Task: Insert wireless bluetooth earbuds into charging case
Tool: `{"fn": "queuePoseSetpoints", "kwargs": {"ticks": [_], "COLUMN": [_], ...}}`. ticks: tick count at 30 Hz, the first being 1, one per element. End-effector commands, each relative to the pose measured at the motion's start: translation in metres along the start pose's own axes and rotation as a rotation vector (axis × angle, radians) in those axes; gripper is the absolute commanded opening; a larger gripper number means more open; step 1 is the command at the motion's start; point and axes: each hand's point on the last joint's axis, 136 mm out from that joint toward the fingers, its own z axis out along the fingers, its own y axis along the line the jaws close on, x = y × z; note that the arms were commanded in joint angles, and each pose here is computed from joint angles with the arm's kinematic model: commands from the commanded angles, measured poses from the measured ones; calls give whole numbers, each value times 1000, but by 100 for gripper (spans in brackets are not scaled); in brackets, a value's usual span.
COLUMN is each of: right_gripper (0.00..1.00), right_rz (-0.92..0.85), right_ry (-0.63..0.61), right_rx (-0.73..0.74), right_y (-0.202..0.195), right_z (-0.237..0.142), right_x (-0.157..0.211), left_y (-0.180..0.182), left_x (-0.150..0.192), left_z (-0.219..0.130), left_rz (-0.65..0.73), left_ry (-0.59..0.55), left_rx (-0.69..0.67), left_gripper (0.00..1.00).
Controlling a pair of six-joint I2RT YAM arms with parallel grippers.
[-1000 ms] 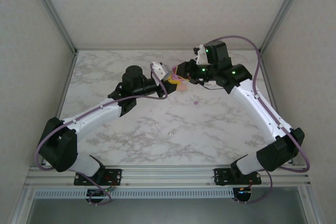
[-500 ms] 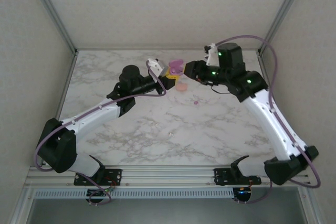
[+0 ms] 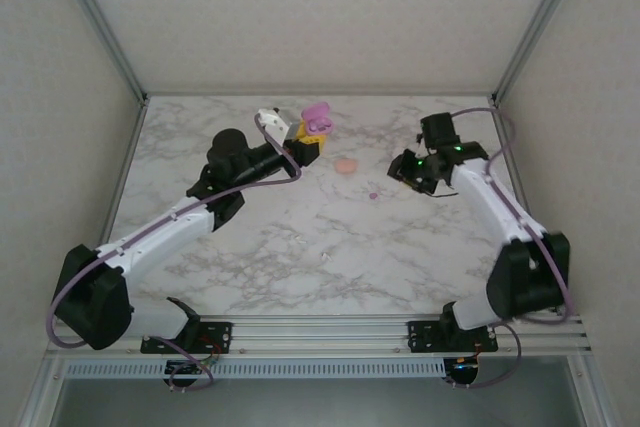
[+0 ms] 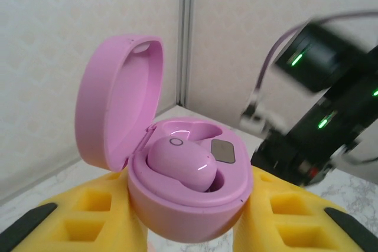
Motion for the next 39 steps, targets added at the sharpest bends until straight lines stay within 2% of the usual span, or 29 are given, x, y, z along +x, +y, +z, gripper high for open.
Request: {"fn": "queuePoseSetpoints", "kwargs": {"ticks": [1,3,7,18,29,39], "right_gripper": [39,40,42,41,38,33], "right_rz": [-92,-113,-154,-201,-218,-240], "right_ry": [94,163,222,293,362,389], "right_rx": [-52,-47,-10,11,-18,-51], "right_y": [6,5,-2,-2,-4,1], "right_z": [29,48,78,121,141,131], "right_x": [4,7,6,-3,7,21], "left_y": [1,0,-1,-3,-2,0], "left_x": [-9,-10,-13,-16,-15,-11], "left_z": [-11,-13,-18,-20,-16,-11], "left_rz": [3,8,19,23,23,18], "left_ry": [-11,-6,-7,2,12,19], "left_rx": [-24,-27,-37,-31,-23,-21], "left_gripper": [22,22,22,22,22,22]}}
